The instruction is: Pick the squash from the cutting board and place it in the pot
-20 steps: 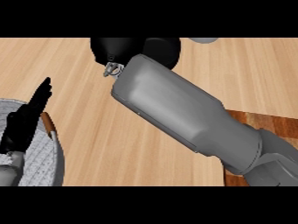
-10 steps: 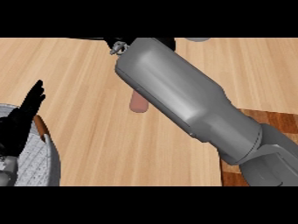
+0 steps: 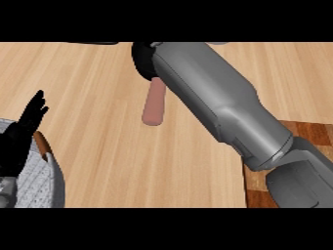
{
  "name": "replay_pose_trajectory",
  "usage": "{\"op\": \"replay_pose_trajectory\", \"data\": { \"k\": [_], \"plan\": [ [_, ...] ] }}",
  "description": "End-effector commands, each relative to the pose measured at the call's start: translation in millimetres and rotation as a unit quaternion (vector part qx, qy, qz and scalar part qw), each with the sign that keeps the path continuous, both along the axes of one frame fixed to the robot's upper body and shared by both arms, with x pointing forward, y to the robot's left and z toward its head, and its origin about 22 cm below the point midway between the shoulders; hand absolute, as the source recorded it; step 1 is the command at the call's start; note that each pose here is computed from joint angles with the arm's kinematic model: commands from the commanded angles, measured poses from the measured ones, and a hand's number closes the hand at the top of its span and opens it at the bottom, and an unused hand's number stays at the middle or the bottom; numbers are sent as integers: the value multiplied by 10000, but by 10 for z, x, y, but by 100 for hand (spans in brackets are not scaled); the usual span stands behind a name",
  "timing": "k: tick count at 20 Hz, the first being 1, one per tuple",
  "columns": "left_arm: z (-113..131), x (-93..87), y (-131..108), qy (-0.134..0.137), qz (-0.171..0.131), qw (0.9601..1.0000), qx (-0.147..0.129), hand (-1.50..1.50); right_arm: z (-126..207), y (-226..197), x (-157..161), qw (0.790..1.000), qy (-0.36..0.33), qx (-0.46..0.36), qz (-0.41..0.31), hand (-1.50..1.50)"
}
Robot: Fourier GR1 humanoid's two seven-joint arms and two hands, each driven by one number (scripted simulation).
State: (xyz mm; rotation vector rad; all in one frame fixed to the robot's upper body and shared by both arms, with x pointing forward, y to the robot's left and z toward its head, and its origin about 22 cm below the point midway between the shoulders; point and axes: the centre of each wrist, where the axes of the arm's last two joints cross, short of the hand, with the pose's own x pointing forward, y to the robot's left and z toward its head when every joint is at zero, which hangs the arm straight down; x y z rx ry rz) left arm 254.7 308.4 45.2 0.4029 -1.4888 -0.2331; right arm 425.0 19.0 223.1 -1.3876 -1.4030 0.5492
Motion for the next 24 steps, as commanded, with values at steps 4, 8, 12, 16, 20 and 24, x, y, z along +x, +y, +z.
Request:
{"op": "replay_pose_trajectory", "data": {
  "k": [4,8,12,16,20,24],
  "plan": [
    [-19,23,27,256,45,9996,-145,0,-295,-430,270,9988,214,-118,-434,150],
    [-155,-16,-7,223,-17,9997,-103,0,-555,-443,249,9971,344,544,-401,150],
    [-134,-55,-56,265,-15,9995,-150,0,-521,-668,334,9913,392,1200,-373,-150],
    [-10,8,-82,213,-155,9995,-160,0,-522,-621,326,9901,264,1374,-141,-150],
    [-28,54,-65,163,-100,9996,-194,0,-587,-579,302,9884,-198,1502,73,-150],
    [-33,-7,-1,138,-17,9998,-167,0,-405,-552,286,9652,-1392,2188,327,-150]
  ]
}}
